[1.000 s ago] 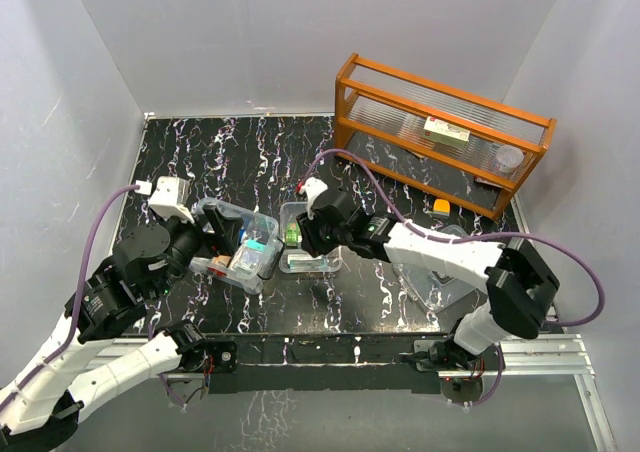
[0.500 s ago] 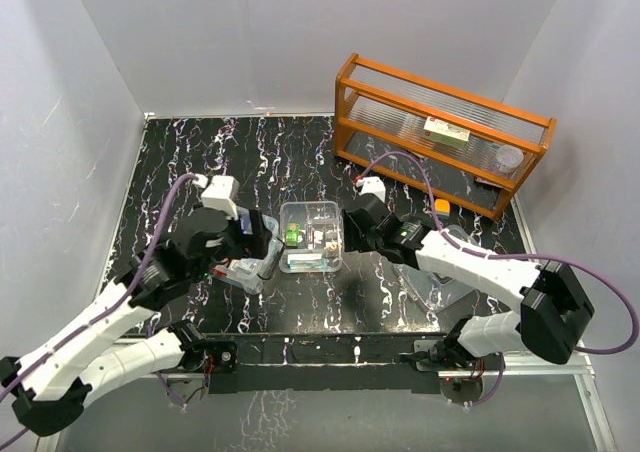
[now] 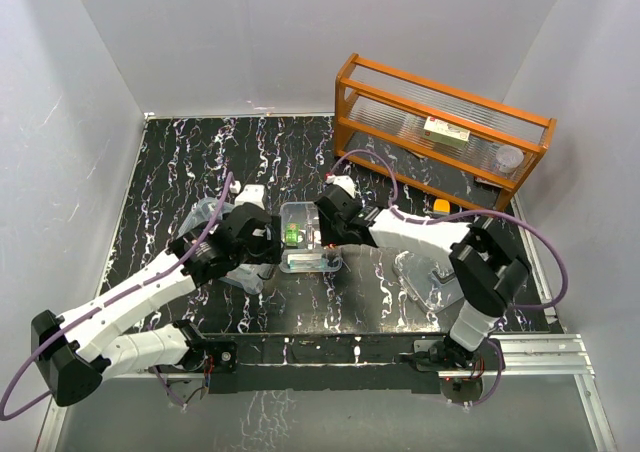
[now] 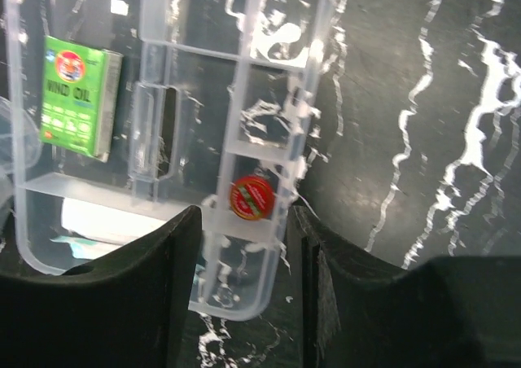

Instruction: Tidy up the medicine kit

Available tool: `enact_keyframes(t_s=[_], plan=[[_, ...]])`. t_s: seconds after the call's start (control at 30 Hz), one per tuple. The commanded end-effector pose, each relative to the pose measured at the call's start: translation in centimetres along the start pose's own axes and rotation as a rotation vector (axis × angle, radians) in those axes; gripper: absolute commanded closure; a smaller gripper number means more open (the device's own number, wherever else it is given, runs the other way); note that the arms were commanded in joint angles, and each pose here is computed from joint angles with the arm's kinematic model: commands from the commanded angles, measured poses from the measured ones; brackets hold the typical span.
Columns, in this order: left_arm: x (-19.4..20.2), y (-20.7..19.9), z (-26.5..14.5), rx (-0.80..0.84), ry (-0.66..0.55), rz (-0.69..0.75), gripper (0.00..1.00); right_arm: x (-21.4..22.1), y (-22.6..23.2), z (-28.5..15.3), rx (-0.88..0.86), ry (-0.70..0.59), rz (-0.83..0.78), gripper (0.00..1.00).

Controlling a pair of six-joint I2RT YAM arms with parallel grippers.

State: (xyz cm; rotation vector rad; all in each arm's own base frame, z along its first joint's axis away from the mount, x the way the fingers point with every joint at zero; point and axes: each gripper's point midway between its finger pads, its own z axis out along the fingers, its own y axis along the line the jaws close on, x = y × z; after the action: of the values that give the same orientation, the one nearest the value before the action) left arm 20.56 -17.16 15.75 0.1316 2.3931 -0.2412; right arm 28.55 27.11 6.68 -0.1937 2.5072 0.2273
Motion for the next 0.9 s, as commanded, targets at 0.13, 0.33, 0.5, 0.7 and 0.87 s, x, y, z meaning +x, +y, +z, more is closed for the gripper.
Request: enact_keyframes(t_s=[0.13, 0.33, 0.5, 0.7, 0.87], plan=[[1.8, 1.7, 0.3, -0.058, 0.016, -0.036, 0.35, -3.4, 5.3, 2.3, -0.139, -0.025, 0.055, 0.58], [2.2, 1.7, 0.3, -0.051, 0.02, -0.062, 0.35, -4.1, 6.4, 4.0, -0.123, -0.009, 0.044, 0.59], [2.2, 1.5, 0.2, -0.031, 0.016, -0.058, 0.35, -3.8, 5.9, 4.9, -0.064, 0.011, 0.026, 0.6], [2.3, 1.9, 0.2, -0.05, 0.013, -0.057, 0.39, -5.4, 7.5, 2.1, -0.126, -0.068, 0.038, 0.6], [1.8, 2.8, -0.3, -0.084, -0.025, -0.086, 0.43, -5.8, 8.0, 2.1, -0.14, -0.089, 0.026, 0.6]])
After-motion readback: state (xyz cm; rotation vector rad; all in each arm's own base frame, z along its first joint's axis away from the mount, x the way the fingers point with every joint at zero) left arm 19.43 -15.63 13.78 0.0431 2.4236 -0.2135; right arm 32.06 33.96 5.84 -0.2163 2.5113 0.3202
